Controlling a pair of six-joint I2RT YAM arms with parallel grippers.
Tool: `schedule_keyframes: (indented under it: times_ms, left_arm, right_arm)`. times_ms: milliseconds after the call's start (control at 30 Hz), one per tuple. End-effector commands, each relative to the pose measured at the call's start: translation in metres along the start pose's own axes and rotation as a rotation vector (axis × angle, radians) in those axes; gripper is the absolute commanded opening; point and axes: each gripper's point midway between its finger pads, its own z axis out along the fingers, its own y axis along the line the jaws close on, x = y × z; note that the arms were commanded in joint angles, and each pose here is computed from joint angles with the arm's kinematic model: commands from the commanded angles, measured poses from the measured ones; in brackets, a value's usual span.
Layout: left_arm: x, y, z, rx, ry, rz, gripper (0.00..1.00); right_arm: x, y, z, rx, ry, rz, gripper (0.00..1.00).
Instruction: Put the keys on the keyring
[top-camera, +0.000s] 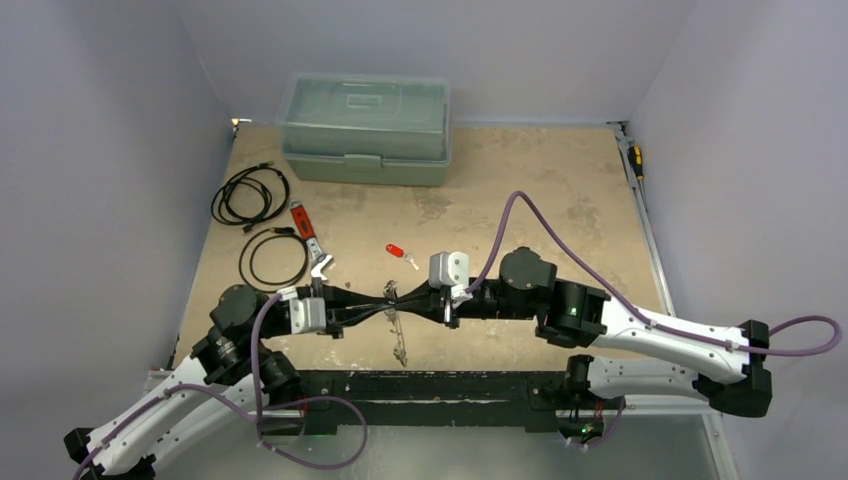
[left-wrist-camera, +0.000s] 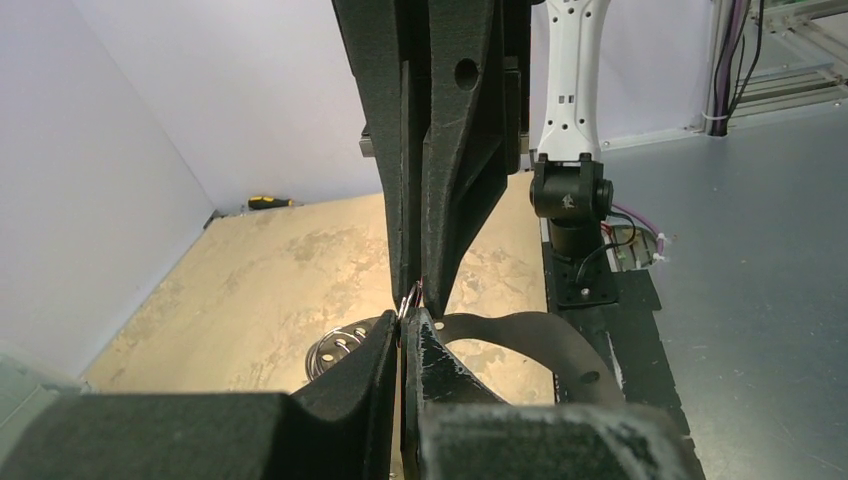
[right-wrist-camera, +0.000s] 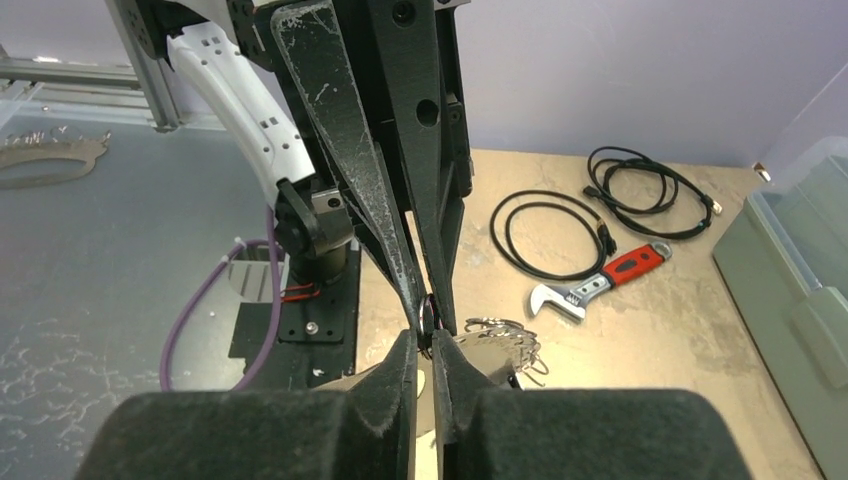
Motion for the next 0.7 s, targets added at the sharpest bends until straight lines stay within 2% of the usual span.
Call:
schedule_keyframes:
  times_ms: [0, 333, 400, 500, 667]
  left_arm:
    - [-0.025, -0.003, 0.001, 0.022, -0.091, 0.036, 0.0]
    - [-0.024, -0.007, -0.003, 0.036, -0.088, 0.056, 0.01]
    - [-0.022, -0.007, -0.004, 0.034, -0.071, 0.066, 0.16]
    - [-0.019, -0.008, -0.006, 0.037, -0.058, 0.077, 0.3]
    - [-0.017, -0.009, -0.01, 0.031, -0.048, 0.095, 0.43]
  right_arm:
    - [-0.016, -0.008, 0.006, 0.014, -0.041, -0.013, 0.02]
    - [-0.015, -0.018, 0.007, 0.058, -0.018, -0.047, 0.0]
    - [-0.013, -0.024, 0.008, 0.081, 0.005, -0.057, 0.0]
    - [-0.011, -0.029, 0.008, 0.106, 0.025, -0.073, 0.0]
    - [-0.012, -0.035, 0.006, 0.135, 0.029, -0.095, 0.0]
